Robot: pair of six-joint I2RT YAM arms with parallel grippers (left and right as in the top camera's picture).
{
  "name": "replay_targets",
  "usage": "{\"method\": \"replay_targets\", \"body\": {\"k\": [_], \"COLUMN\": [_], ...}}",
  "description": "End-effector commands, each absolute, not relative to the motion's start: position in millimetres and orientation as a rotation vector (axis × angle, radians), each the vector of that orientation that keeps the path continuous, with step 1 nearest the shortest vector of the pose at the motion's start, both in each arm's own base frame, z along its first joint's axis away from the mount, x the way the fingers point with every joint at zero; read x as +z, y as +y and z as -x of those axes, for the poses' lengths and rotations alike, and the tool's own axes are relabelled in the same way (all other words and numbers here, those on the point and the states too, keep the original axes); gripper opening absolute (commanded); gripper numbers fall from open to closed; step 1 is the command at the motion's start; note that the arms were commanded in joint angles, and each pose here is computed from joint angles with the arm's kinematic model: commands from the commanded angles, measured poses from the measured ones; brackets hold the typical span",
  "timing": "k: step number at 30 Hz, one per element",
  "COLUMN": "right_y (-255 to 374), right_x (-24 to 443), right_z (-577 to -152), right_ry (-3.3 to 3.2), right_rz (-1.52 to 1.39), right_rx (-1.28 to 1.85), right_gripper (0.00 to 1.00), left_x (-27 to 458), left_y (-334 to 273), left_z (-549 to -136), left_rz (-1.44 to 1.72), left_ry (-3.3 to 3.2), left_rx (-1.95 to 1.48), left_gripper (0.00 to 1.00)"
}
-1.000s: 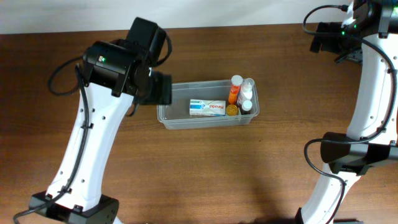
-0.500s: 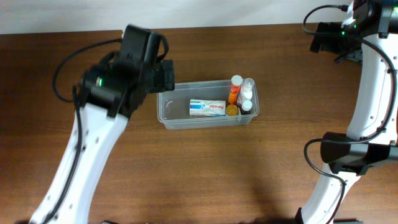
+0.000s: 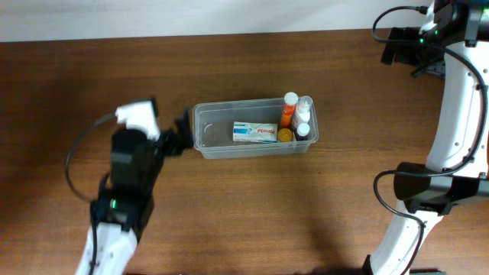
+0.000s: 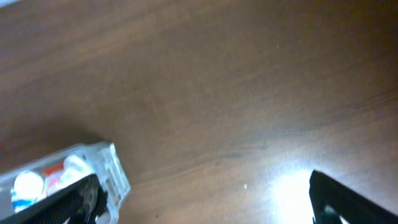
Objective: Pack container
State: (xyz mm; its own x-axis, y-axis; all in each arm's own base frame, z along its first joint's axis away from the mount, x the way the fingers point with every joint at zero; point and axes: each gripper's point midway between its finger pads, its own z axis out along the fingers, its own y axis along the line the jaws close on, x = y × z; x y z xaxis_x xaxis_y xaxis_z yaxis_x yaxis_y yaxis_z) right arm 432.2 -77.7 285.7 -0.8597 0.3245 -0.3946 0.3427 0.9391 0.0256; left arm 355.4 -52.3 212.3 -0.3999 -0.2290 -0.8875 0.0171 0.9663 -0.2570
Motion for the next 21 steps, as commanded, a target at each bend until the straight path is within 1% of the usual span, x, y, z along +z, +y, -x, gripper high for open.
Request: {"method": "replay_targets", "body": {"k": [1, 6, 11, 16, 21], "right_y": [-79, -79, -79, -79, -79], "right_x": [293, 293, 293, 293, 293], "right_z": [-431, -431, -431, -431, -431], "right_ry": [2.672, 2.672, 2.672, 2.672, 2.672], "right_rz": [-0.496, -0.496, -0.496, -0.495, -0.495], "right_rx": [-0.067, -0.067, -0.067, -0.067, -0.067], "right_gripper": [0.98, 0.98, 0.99, 0.98, 0.98], "left_x": [199, 186, 187, 183, 175], "left_y": [-46, -32, -28, -29, -24], "left_z": [-329, -295, -273, -260, -253], "left_rz": [0.128, 0.149, 0.061, -0.039, -0.027], "left_ry": [1.911, 1.800, 1.700, 1.662, 1.671], "left_rx": [-0.314, -0.279, -0.218, -0.178, -0.164], "left_gripper": [1.00, 1.00, 1.00, 1.00, 1.00]}}
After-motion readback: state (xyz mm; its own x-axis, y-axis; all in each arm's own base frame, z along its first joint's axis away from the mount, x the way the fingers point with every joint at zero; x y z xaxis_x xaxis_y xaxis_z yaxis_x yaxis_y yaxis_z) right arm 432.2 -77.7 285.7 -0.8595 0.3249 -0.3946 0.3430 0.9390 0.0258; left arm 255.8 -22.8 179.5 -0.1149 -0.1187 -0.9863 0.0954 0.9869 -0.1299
